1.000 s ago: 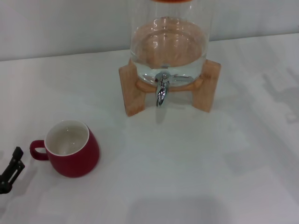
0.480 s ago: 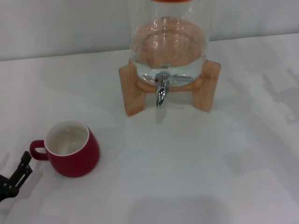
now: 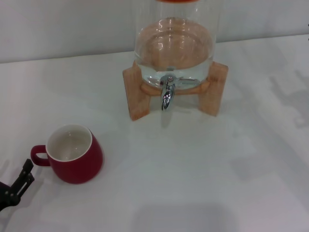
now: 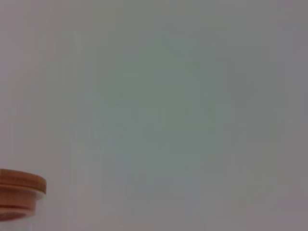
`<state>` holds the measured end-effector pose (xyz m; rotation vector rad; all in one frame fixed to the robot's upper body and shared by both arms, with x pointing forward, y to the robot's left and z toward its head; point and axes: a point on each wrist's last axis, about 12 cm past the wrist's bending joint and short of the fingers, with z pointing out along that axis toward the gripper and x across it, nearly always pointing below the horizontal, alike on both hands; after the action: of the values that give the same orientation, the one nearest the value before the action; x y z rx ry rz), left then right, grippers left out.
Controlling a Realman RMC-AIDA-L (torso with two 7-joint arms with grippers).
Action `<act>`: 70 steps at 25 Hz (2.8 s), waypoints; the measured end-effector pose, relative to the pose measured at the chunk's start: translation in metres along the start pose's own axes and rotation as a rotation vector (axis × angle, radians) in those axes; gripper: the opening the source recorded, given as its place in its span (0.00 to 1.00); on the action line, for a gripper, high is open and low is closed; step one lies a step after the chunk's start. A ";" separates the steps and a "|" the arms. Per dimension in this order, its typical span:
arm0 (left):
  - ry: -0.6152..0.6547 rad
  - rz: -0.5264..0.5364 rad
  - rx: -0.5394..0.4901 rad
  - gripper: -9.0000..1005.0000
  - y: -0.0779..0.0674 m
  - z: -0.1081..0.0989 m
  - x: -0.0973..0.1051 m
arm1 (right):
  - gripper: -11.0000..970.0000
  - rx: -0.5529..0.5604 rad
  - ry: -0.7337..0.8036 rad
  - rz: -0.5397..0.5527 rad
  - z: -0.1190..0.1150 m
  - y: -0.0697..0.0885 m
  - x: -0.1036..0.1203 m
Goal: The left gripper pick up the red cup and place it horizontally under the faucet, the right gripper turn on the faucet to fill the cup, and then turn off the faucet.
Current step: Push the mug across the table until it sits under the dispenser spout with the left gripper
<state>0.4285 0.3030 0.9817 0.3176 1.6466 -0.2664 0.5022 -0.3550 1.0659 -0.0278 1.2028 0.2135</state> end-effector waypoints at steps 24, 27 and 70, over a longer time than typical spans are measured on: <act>0.018 0.018 0.028 0.80 0.001 0.008 -0.001 | 0.85 -0.005 0.004 0.000 -0.001 0.000 0.000; 0.014 0.021 0.029 0.80 0.002 0.008 -0.002 | 0.85 -0.005 0.005 0.000 -0.002 0.000 0.000; 0.044 0.060 0.051 0.77 0.008 0.029 -0.007 | 0.85 -0.014 -0.003 0.000 -0.002 0.002 0.000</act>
<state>0.4586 0.3003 0.9855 0.4138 1.6729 -0.2582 0.5003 -0.3538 1.0659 -0.0395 1.1988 0.2215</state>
